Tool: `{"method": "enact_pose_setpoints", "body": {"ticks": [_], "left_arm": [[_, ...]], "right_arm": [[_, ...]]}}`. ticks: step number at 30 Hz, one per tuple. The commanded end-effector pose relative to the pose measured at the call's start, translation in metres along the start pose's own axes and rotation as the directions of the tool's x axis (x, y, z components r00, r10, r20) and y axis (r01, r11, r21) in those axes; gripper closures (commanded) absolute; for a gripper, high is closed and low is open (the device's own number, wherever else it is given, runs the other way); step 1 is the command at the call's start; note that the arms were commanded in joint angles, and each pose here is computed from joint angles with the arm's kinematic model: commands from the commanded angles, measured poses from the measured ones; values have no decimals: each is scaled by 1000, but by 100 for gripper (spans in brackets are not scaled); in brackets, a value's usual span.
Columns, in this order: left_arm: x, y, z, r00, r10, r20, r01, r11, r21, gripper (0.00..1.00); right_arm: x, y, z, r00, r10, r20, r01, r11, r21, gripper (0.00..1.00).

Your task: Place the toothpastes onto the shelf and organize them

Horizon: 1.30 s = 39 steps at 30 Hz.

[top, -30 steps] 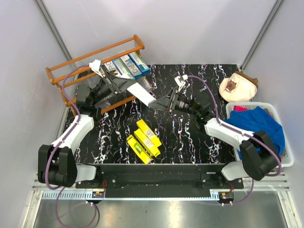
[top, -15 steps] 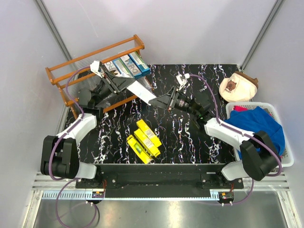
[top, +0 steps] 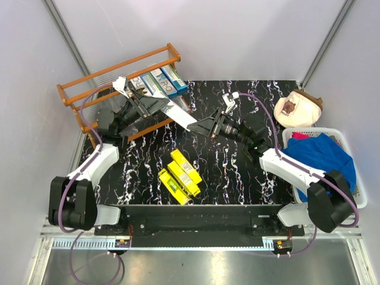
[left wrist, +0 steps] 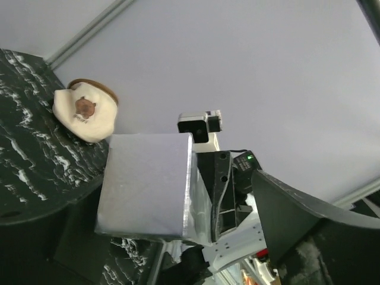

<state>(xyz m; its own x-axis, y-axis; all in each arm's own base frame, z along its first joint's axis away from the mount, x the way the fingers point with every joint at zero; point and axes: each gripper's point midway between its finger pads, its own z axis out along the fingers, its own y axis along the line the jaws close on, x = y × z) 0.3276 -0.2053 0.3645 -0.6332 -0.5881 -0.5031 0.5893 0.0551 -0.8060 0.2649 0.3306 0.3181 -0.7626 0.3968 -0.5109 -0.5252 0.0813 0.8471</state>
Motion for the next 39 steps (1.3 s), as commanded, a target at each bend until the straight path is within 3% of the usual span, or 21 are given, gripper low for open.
{"method": "enact_pose_setpoints", "body": {"ticks": [1,2,4,5,10,13,14,17,20,27,39], "left_arm": [[-10,-18,-3,982,191,7,-190,979,-69,1],[-9,-3,-6,987,163,2,-161,975,-151,1],[-15,-1,-10,969,249,-5,-244,946,-215,1],[-15,17,-17,975,222,-4,-212,925,-314,1],[-36,41,-46,935,354,-5,-294,768,-569,1],[-52,68,-88,922,387,24,-219,571,-791,1],[-60,76,-109,910,412,40,-177,475,-862,1],[-70,78,-138,884,466,45,-133,342,-930,1],[-76,77,-152,863,506,13,-144,269,-952,1],[-75,83,-153,864,503,-33,-177,242,-954,1],[-73,88,-149,864,494,-94,-236,233,-943,1]], "right_arm": [[-19,26,-1,996,-66,61,69,997,-33,86],[-18,24,-1,996,-62,61,64,998,-27,87],[-17,20,-4,997,-53,64,54,999,-7,89],[-16,19,-5,996,-52,67,52,999,-2,89],[-11,2,-14,997,-35,70,29,996,79,92],[-2,-11,-19,999,-23,45,17,993,121,94],[1,-13,-21,999,-19,34,15,992,125,94],[17,-30,-27,1000,7,-9,-6,986,164,94],[30,-47,-31,999,26,-41,-17,979,205,95],[49,-81,-27,990,24,-142,13,968,251,97],[42,-135,20,984,64,-167,-20,967,253,98]]}}
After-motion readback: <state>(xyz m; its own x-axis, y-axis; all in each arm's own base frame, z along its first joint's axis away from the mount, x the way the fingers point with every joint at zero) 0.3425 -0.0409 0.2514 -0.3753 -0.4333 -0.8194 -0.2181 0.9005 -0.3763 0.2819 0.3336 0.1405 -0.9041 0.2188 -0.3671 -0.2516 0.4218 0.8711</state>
